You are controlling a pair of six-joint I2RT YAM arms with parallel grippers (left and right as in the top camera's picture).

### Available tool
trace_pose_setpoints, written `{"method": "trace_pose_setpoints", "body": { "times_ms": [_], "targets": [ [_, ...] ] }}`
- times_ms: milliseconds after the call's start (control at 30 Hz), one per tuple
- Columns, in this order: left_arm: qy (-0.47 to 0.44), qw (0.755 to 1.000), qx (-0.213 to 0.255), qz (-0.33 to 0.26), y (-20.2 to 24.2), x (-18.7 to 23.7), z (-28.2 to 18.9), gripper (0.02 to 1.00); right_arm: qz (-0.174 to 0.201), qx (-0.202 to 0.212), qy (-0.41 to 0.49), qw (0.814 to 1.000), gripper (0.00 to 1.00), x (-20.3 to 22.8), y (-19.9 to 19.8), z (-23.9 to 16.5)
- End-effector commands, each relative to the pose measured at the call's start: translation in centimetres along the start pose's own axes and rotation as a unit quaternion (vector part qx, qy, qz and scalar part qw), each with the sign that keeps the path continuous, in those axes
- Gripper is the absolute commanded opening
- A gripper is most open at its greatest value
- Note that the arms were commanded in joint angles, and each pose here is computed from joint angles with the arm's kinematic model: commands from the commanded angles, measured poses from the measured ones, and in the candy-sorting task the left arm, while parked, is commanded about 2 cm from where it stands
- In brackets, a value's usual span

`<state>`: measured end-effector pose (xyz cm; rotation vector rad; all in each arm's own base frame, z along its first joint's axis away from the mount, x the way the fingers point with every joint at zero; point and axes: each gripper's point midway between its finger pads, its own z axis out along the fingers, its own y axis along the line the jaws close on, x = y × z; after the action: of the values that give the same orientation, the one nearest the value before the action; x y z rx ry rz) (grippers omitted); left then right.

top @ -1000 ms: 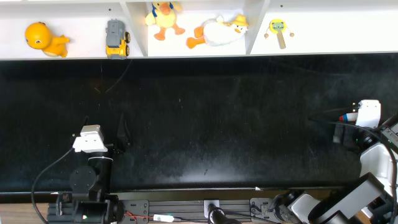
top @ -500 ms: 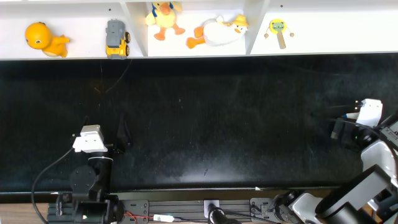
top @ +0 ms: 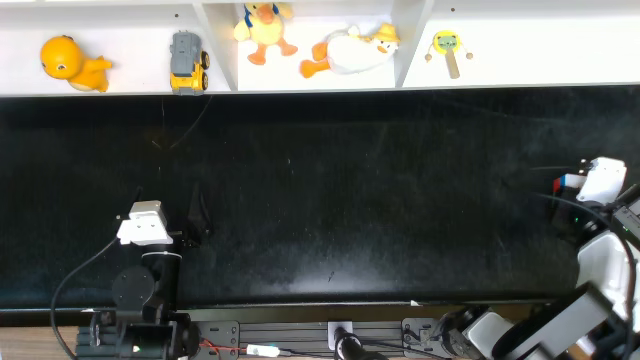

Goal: Store Toys

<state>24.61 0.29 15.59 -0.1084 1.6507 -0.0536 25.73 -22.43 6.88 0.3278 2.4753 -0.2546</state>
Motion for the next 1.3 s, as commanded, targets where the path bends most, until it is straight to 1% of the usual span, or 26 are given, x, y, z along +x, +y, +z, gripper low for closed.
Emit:
{"method": "trace_pose_setpoints", "body": {
  "times_ms": [33, 233, 433, 533, 633, 733, 900, 967, 1133, 1300],
  "targets": [
    [-0.004, 1.000, -0.002, -0.008, 0.1, -0.1, 0.0, 0.998, 0.024, 0.002, -0.059, 0.998, 0.478, -3.3, 1.3, -2.6],
    [-0.004, 1.000, -0.002, -0.008, 0.1, -0.1, 0.0, 0.998, 0.038, -0.027, -0.093, 0.995, 0.470, -7.0, 4.3, -3.8],
    [-0.004, 1.000, -0.002, -0.008, 0.1, -0.1, 0.0, 0.998, 0.053, -0.036, -0.125, 0.990, 0.465, -12.8, 5.4, -4.4],
    [-0.004, 1.000, -0.002, -0.008, 0.1, -0.1, 0.0, 0.998, 0.058, -0.044, -0.126, 0.989, 0.467, -15.0, 5.7, -3.7],
    [-0.004, 1.000, -0.002, -0.008, 0.1, -0.1, 0.0, 0.998, 0.068, -0.044, -0.112, 0.990, 0.465, -16.6, 6.0, -2.2],
    [-0.004, 1.000, -0.002, -0.008, 0.1, -0.1, 0.0, 0.998, 0.062, -0.048, -0.094, 0.992, 0.459, -18.0, 6.8, -0.6],
    [-0.004, 1.000, -0.002, -0.008, 0.1, -0.1, 0.0, 0.998, 0.037, -0.075, -0.071, 0.994, 0.443, -20.3, 9.9, 1.5],
    [-0.004, 1.000, -0.002, -0.008, 0.1, -0.1, 0.0, 0.998, 0.029, -0.079, -0.072, 0.994, 0.446, -21.2, 10.7, 2.0],
    [-0.004, 1.000, -0.002, -0.008, 0.1, -0.1, 0.0, 0.998, 0.018, -0.064, -0.073, 0.995, 0.450, -23.0, 11.2, 2.6],
    [-0.004, 1.000, -0.002, -0.008, 0.1, -0.1, 0.0, 0.998, 0.018, -0.053, -0.074, 0.996, 0.472, -23.8, 10.8, 3.2]
  ]
}}
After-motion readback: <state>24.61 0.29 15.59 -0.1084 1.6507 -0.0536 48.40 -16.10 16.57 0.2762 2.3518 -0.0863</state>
